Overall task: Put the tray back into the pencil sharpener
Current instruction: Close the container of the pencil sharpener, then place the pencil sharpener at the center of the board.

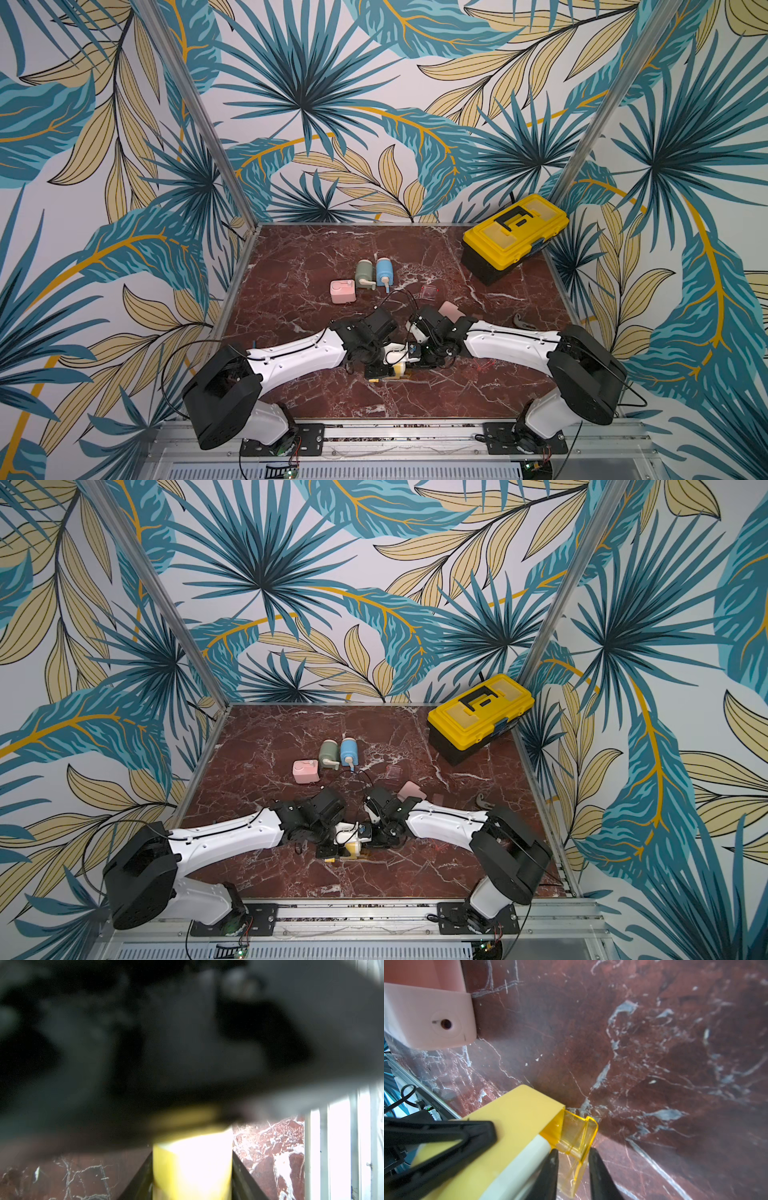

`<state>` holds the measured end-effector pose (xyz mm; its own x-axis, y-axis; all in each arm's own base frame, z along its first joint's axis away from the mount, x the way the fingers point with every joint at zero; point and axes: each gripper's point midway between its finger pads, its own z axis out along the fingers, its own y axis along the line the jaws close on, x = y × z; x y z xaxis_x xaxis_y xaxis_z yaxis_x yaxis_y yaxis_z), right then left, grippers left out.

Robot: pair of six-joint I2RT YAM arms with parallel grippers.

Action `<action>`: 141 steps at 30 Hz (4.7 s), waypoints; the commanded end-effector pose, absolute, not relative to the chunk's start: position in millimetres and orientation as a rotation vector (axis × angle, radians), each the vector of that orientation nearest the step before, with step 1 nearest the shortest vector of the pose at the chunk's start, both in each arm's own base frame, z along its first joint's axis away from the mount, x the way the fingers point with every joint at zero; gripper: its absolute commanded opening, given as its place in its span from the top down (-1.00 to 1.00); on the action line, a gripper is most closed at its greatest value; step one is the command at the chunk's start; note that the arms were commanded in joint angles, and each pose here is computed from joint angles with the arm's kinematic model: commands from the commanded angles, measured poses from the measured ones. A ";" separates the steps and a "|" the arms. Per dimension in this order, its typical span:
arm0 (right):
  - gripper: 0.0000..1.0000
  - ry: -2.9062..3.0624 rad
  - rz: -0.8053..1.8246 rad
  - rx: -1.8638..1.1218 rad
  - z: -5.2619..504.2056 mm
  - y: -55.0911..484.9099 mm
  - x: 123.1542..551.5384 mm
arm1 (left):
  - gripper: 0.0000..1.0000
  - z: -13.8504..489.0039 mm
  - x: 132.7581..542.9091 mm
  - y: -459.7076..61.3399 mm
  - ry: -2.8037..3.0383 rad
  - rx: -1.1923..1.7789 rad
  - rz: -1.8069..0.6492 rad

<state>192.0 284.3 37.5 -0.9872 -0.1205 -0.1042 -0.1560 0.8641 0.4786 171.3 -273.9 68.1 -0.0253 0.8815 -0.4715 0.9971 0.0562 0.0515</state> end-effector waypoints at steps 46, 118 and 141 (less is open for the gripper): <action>0.32 2.773 1.040 0.176 51.3 247.7 194.3 | 0.27 61.1 178.1 -269.3 2.023 1.829 -0.369; 0.24 2.373 0.382 0.398 199.1 123.8 229.7 | 1.00 218.5 392.2 -315.4 2.465 -0.051 -0.290; 0.24 2.456 0.363 0.421 190.9 127.3 257.2 | 1.00 115.2 458.8 -318.1 2.643 -0.133 -0.074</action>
<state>256.0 126.1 188.1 -0.7539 0.3887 -0.5296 0.2241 0.9100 0.3489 449.6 -317.1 96.9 -0.8951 -0.1046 -0.4335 -0.0871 0.9944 -0.0602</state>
